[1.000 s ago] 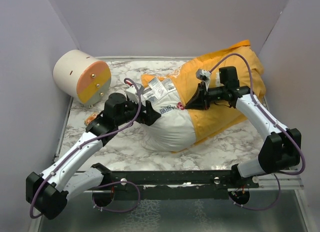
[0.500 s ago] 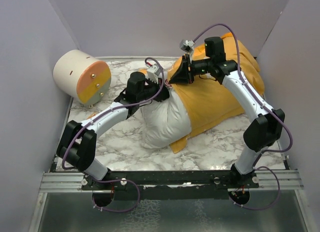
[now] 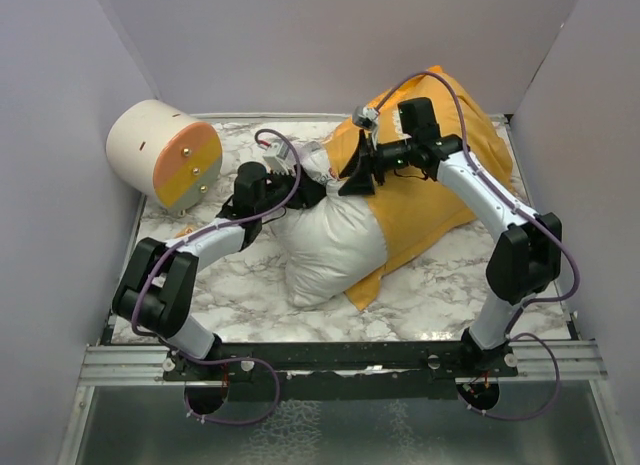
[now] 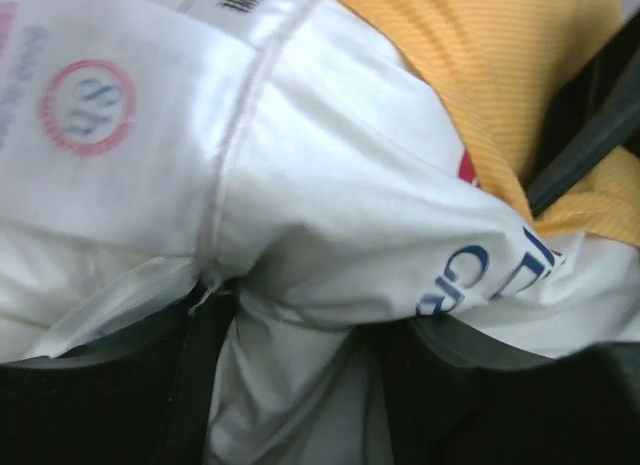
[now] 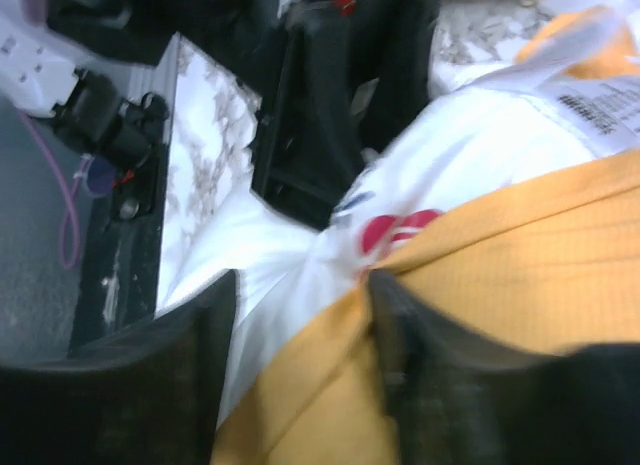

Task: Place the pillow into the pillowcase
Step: Stuff the pillow into the pillowcase.

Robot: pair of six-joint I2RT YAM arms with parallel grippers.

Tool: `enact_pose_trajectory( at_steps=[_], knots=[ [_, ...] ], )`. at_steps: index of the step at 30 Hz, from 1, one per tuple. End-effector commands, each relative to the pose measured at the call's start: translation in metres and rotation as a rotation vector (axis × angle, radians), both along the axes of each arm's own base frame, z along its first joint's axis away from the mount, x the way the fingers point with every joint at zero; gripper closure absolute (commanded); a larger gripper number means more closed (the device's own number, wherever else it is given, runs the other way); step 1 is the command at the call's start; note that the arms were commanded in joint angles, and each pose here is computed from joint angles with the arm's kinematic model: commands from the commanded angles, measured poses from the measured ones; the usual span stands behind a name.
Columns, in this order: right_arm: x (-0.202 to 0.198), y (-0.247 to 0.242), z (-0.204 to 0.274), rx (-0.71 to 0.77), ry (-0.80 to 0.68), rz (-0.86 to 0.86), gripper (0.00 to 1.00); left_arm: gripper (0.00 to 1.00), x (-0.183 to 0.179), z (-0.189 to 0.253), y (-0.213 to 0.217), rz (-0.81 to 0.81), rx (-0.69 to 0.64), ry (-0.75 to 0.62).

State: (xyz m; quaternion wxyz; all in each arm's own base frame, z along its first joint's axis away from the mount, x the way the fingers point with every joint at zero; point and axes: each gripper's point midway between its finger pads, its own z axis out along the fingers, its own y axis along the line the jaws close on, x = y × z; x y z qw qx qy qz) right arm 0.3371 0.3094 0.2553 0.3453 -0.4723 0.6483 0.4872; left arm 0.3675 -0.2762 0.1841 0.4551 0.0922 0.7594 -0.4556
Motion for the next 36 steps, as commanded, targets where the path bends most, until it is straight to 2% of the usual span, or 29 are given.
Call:
enact_pose_trajectory(
  at_steps=[1,3,4,5,9,13,16,19,21,23,27,33,36],
  knots=[
    [-0.058,-0.028,0.037,0.077,-0.068,0.139,0.27,0.28,0.008,-0.028,0.042,0.183,0.099,0.060],
    [-0.069,-0.041,0.057,0.109,-0.160,0.128,0.14,0.09,0.002,-0.019,0.061,0.237,0.161,0.031],
    [-0.076,-0.048,0.066,0.124,-0.202,0.124,0.07,0.02,-0.002,-0.014,0.070,0.262,0.180,0.019],
    [-0.082,-0.055,0.073,0.141,-0.237,0.119,0.03,0.01,-0.008,-0.005,0.077,0.279,0.187,0.002],
    [-0.094,-0.089,0.079,0.174,-0.309,0.063,0.00,0.01,-0.038,0.031,0.098,0.303,0.193,-0.061],
    [-0.095,-0.115,0.047,0.105,-0.296,-0.033,0.00,0.06,-0.076,0.053,0.092,0.188,0.173,-0.078],
    [-0.099,-0.127,0.017,0.055,-0.257,-0.098,0.00,0.09,-0.111,0.059,0.069,0.066,0.207,-0.093],
    [-0.102,-0.138,-0.010,0.033,-0.190,-0.162,0.00,0.09,-0.151,0.057,0.032,-0.045,0.270,-0.164],
    [-0.101,-0.145,-0.022,0.041,-0.156,-0.203,0.00,0.09,-0.176,0.048,0.011,-0.091,0.338,-0.214],
    [-0.101,-0.149,-0.030,0.056,-0.134,-0.223,0.00,0.08,-0.187,0.035,0.003,-0.070,0.451,-0.279],
    [-0.099,-0.154,-0.040,0.072,-0.091,-0.249,0.01,0.05,-0.189,0.004,-0.004,-0.015,0.710,-0.415],
    [-0.097,-0.153,-0.055,0.094,-0.043,-0.257,0.02,0.02,-0.142,-0.011,0.001,0.165,1.022,-0.557],
    [-0.094,-0.153,-0.067,0.090,-0.026,-0.281,0.01,0.03,-0.115,-0.019,0.004,0.229,1.090,-0.544]
  ],
)
